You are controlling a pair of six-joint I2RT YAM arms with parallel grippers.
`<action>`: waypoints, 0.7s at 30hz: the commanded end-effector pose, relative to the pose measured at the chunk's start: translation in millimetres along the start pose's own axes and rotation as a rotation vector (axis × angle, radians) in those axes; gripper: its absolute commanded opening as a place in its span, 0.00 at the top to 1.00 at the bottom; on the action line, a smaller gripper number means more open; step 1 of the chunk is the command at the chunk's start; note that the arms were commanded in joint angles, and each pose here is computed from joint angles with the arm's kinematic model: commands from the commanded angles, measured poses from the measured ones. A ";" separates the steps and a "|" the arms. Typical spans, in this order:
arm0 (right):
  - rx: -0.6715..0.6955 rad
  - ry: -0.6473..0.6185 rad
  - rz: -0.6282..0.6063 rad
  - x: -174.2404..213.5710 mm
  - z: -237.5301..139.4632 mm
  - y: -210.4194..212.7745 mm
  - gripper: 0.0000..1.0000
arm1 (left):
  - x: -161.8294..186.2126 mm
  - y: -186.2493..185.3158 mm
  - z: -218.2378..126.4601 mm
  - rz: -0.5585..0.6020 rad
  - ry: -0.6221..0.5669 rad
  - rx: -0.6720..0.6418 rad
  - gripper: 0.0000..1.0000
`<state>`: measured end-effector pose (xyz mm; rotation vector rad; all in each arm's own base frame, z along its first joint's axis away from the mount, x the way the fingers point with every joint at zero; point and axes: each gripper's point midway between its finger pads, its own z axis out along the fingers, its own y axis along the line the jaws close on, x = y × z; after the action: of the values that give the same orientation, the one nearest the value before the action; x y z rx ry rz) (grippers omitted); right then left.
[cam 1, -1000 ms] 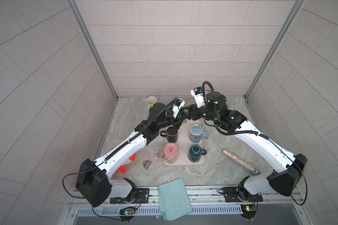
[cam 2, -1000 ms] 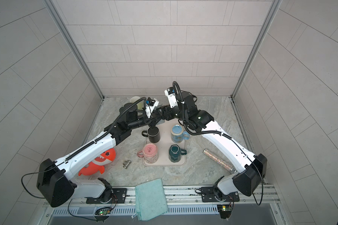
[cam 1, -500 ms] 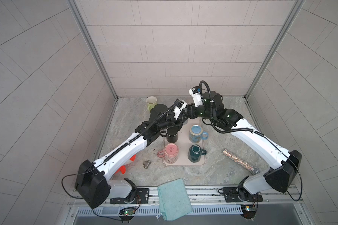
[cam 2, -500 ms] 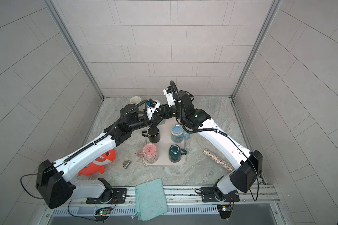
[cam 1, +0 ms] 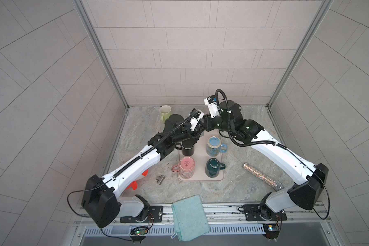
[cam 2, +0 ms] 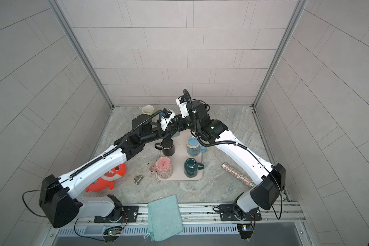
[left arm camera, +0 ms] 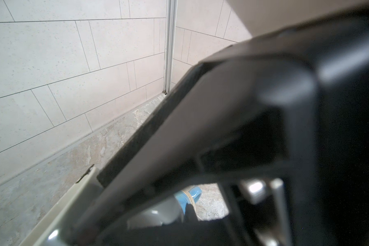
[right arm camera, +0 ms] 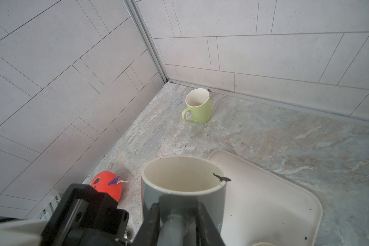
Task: Turn the mug right side up
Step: 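Close the right gripper on the grey mug's handle beside the left gripper, then open the left gripper and pull it back while the right gripper carries the mug away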
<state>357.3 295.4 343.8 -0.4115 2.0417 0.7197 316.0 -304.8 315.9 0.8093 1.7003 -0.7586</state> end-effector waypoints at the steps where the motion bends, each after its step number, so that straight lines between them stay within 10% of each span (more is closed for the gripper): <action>1: 0.122 0.157 0.010 42.7 9.6 -31.6 0.80 | -98.9 -15.7 -45.1 0.146 -0.319 -0.009 1.00; 6: 0.155 0.175 0.010 47.5 10.8 -38.1 1.00 | -105.9 -16.1 -50.3 0.159 -0.332 -0.021 1.00; 21: 0.151 0.125 -0.005 38.8 14.1 -38.7 1.00 | -109.5 -9.5 -52.8 0.138 -0.325 -0.059 0.95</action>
<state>360.2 300.0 340.9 -0.3938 2.0489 0.7147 320.2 -299.5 312.1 0.7910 1.7217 -0.7007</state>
